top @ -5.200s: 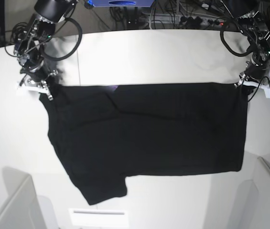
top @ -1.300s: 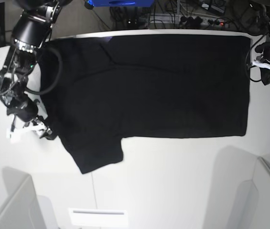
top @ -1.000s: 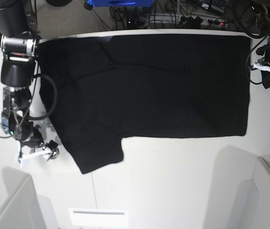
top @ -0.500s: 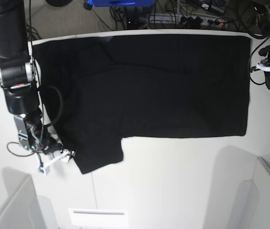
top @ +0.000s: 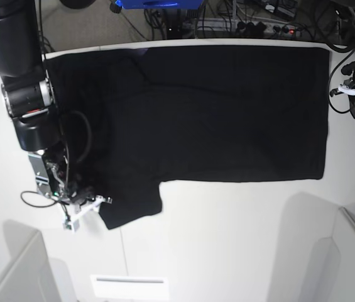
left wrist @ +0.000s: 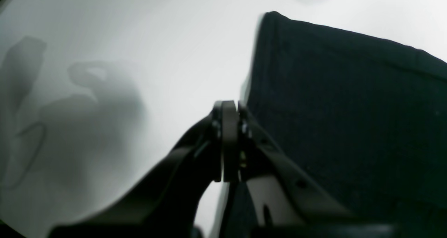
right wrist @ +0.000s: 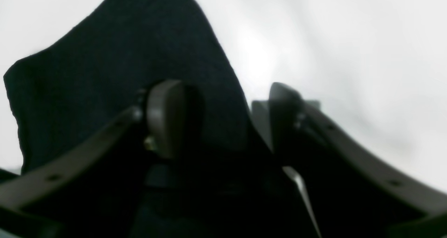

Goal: Fold the T-shirt properly
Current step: 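Reach both grippers to the shirt's hem corners and grasp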

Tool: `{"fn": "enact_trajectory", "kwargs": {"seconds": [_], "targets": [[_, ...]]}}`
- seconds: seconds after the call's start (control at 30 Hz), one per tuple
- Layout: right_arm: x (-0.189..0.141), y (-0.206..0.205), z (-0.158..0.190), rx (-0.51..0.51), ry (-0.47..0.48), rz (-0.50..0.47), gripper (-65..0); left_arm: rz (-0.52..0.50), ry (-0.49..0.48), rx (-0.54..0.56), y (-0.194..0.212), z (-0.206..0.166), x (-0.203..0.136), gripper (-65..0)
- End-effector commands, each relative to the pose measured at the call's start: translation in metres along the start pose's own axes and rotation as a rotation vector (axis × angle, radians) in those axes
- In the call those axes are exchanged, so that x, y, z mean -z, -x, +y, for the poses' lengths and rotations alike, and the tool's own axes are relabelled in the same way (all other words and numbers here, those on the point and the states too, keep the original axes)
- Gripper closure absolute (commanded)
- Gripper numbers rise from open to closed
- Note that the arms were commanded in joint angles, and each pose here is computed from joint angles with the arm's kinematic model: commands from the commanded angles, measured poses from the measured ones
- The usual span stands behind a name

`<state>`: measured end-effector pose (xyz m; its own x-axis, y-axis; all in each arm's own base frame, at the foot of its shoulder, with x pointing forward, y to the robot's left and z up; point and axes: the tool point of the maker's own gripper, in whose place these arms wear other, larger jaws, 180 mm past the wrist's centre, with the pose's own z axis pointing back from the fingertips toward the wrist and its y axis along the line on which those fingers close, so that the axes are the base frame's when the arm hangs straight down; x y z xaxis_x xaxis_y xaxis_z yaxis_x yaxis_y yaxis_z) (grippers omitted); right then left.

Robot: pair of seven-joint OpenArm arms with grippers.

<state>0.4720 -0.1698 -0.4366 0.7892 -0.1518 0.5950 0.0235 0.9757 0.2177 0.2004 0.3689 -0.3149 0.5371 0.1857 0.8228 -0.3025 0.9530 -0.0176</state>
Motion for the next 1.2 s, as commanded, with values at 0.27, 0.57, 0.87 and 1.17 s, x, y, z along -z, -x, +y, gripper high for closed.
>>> {"fn": "enact_trajectory", "kwargs": {"seconds": [0.27, 0.57, 0.87, 1.17], "targets": [[-0.001, 0.000, 0.002, 0.009, -0.011, 0.024, 0.0, -0.018, -0.002, -0.134, -0.002, 0.011, 0.039, -52.2], [-0.001, 0.002, 0.001, 0.006, -0.008, 0.030, 0.0, 0.038, 0.097, -0.144, -0.032, -0.023, 0.115, -53.2], [-0.001, 0.002, 0.001, 0.005, -0.008, 0.032, 0.0, 0.157, 0.098, -0.182, -0.039, -0.042, 0.172, -53.0], [-0.002, 0.002, -0.001, 0.007, -0.005, 0.031, 0.0, 0.250, 0.113, -0.142, -0.039, -0.059, 0.199, -53.0]]}}
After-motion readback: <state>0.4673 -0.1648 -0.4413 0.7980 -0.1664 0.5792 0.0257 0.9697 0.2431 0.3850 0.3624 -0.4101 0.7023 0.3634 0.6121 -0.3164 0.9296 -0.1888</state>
